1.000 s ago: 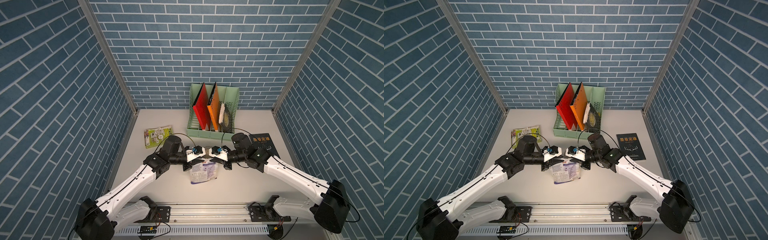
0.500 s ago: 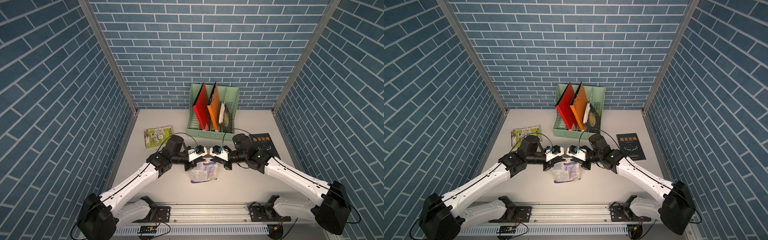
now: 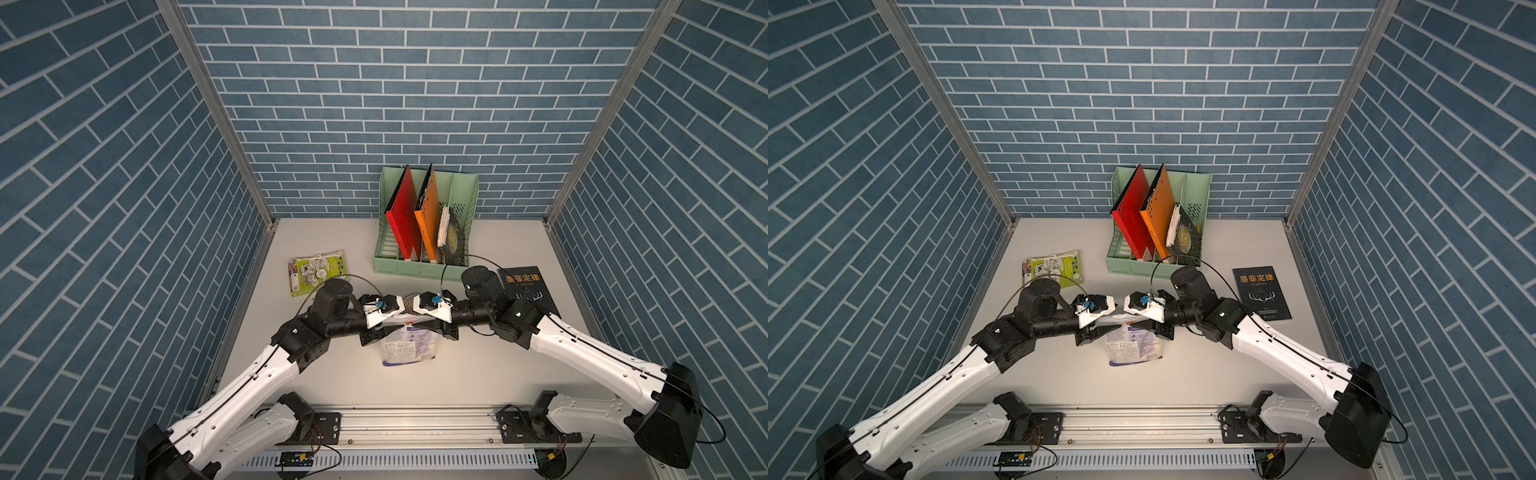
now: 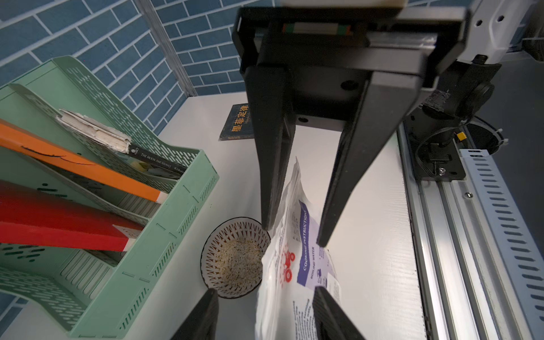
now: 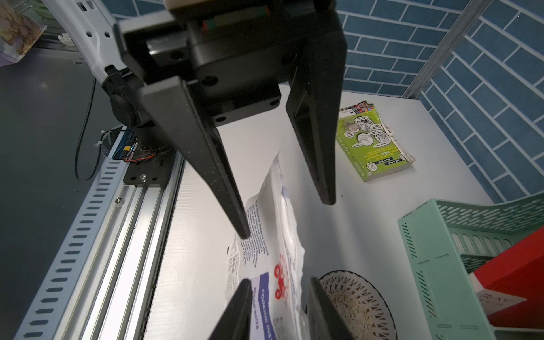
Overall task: Pour the oats into the breakfast bowl
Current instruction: Close the oats bag at the center of the board.
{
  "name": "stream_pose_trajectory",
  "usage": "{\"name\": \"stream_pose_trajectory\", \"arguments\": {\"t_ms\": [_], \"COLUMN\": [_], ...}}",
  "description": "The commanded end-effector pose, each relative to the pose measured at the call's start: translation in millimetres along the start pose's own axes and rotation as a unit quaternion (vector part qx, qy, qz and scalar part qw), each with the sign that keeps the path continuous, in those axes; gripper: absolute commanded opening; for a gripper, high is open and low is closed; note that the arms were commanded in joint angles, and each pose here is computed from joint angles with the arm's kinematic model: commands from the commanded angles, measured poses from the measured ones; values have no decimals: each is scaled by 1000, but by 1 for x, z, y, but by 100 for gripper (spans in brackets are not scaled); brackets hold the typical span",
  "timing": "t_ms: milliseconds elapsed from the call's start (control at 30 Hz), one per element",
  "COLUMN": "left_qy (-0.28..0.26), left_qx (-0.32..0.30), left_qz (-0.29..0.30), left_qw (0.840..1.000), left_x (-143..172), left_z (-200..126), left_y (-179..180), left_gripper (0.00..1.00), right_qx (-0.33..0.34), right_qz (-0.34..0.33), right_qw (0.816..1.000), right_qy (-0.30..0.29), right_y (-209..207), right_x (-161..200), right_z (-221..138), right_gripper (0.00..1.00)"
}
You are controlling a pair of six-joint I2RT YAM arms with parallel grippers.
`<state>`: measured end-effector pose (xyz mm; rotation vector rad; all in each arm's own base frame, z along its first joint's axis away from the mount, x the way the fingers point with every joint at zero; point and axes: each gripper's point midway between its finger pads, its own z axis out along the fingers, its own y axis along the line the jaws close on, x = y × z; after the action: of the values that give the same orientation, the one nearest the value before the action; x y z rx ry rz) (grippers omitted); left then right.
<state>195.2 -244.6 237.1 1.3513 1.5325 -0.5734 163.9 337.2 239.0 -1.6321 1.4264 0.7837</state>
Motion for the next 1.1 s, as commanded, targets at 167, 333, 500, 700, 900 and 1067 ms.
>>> {"name": "stream_pose_trajectory", "arguments": {"t_ms": [167,333,500,700,900,1067], "left_qy": [45,56,51,53,41,37], "left_qx": [-37,-53,-38,-27,-27,-24], "left_qz": [-13,1,8,5,10,13], "left_qw": [998,997,998,998,999,999], "left_x": [31,34,30,32,27,26], "left_z": [-8,-5,-1,3,1,1], "left_y": [-1,7,6,3,2,1], "left_gripper": [61,60,41,17,4,1], "right_qx": [-4,-5,-24,-41,-31,-23], "right_qz": [-16,-26,-25,-29,-43,-44], "right_qw": [998,995,995,994,993,992], "right_qy": [63,93,98,97,102,119], "right_y": [-8,-13,-8,-1,-1,-4], "right_x": [6,10,9,8,10,17], "right_z": [15,18,21,19,13,12], "right_gripper": [35,35,17,0,19,24]}}
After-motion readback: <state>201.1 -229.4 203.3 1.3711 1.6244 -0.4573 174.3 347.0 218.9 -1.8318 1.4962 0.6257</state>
